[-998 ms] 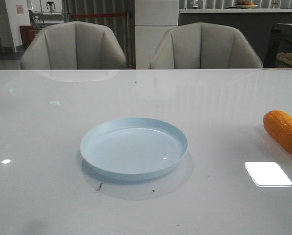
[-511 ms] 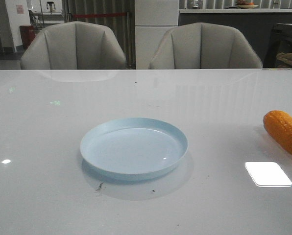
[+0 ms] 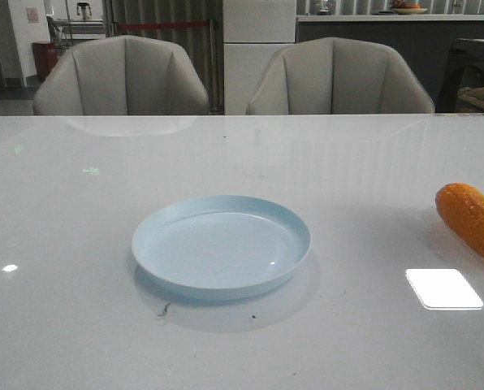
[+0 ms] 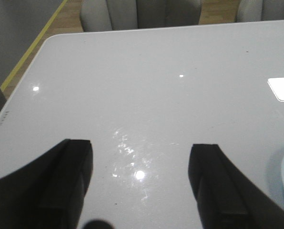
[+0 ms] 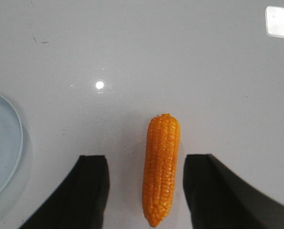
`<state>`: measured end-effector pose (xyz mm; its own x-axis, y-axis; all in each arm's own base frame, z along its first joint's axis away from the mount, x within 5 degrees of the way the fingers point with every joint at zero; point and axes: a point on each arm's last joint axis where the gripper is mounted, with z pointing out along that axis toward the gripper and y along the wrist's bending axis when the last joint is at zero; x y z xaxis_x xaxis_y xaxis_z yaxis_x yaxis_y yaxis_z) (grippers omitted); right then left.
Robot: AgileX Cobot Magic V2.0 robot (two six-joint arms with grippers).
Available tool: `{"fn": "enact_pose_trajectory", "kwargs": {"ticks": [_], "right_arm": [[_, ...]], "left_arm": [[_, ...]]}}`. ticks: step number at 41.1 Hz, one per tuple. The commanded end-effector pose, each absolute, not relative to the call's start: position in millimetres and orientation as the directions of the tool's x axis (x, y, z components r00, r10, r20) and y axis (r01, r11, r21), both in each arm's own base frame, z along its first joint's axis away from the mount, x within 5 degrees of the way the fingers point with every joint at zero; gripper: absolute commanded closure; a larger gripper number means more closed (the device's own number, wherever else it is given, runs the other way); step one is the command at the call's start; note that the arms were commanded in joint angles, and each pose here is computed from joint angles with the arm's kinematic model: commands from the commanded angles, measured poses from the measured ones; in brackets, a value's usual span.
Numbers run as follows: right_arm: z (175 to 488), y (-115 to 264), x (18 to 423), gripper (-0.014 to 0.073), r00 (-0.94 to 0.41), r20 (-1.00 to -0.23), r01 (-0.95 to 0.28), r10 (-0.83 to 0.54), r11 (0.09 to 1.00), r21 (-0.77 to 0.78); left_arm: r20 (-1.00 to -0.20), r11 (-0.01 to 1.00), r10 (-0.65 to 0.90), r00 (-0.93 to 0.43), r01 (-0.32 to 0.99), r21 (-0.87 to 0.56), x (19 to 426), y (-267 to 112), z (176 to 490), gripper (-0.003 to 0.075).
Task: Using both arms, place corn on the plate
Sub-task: 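Lower the right gripper over the orange corn cob, then close the right gripper on the corn cob and lift it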
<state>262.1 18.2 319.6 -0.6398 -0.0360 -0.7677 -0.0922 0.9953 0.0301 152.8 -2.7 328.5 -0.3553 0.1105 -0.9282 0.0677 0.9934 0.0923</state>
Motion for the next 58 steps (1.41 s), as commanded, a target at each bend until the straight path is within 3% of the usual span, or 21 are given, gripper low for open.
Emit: {"fn": "enact_pose_trajectory", "kwargs": {"ticks": [1, 15, 29, 58], "right_arm": [[339, 17, 286, 0.0129, -0.625, -0.781, -0.066, -0.003, 0.997, 0.049], [296, 12, 373, 0.0129, -0.842, -0.538, -0.013, 0.032, 0.997, 0.080], [234, 10, 397, 0.0129, -0.942, -0.336, -0.012, 0.005, 0.999, 0.050], [189, 6, 405, 0.0129, -0.978, -0.207, -0.034, -0.035, 0.999, -0.008]], "left_arm": [[-0.965, 0.992, 0.115, -0.234, 0.083, 0.098, 154, -8, 347, 0.0232], [-0.965, 0.992, 0.115, -0.238, 0.084, 0.098, 155, -8, 347, 0.0232], [-0.965, 0.992, 0.115, -0.238, 0.084, 0.098, 155, -8, 347, 0.0232], [-0.965, 0.992, 0.115, -0.238, 0.084, 0.098, 155, -8, 347, 0.0232]]}}
